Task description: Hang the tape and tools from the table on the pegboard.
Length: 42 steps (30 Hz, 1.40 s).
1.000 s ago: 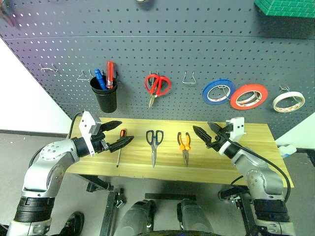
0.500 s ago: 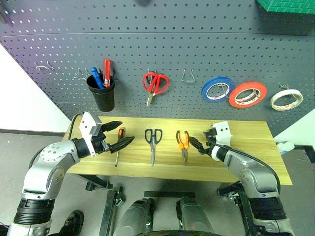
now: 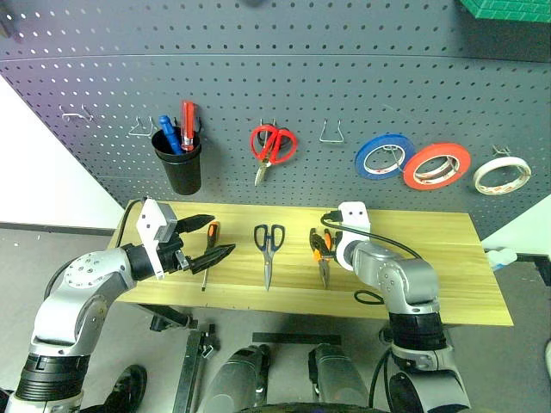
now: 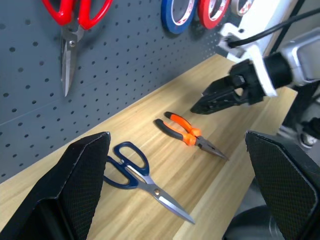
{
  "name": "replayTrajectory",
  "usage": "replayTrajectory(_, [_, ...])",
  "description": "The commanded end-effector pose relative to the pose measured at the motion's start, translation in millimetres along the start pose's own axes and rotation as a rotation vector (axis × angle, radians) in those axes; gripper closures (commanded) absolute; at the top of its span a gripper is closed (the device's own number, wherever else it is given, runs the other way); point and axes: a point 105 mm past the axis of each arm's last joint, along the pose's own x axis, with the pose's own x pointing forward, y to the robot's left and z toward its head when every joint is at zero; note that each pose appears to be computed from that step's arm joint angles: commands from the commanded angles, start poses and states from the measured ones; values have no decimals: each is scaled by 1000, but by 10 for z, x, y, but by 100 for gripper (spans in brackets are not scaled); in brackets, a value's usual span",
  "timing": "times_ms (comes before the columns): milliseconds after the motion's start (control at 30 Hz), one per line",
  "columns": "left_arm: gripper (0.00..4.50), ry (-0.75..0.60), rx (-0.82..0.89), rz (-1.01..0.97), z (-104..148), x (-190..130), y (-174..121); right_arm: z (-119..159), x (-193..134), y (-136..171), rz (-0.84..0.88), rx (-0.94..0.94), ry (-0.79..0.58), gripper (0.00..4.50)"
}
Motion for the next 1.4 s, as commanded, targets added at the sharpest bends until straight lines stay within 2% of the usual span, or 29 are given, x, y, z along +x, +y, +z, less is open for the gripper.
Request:
replayTrajectory(33, [0,-27,63,9,166,-83,-12,11,50,6,-51,-1,22,14])
replayTrajectory(267, [0,-15,75,38,171,-178,-24,15,166,133,-12,90,53,14])
replayTrajectory(467, [0,-14,72,54,163,-209,-26,62,241,236,3,73,53,14])
replayTrajectory(733, [0,-18,72,50,176,-195,-56,-41,342,187,-55,10,76,14])
replayTrajectory(1400, [0,-6,69,40,198,-201,-113,-133,462,70,-135,6,89,14])
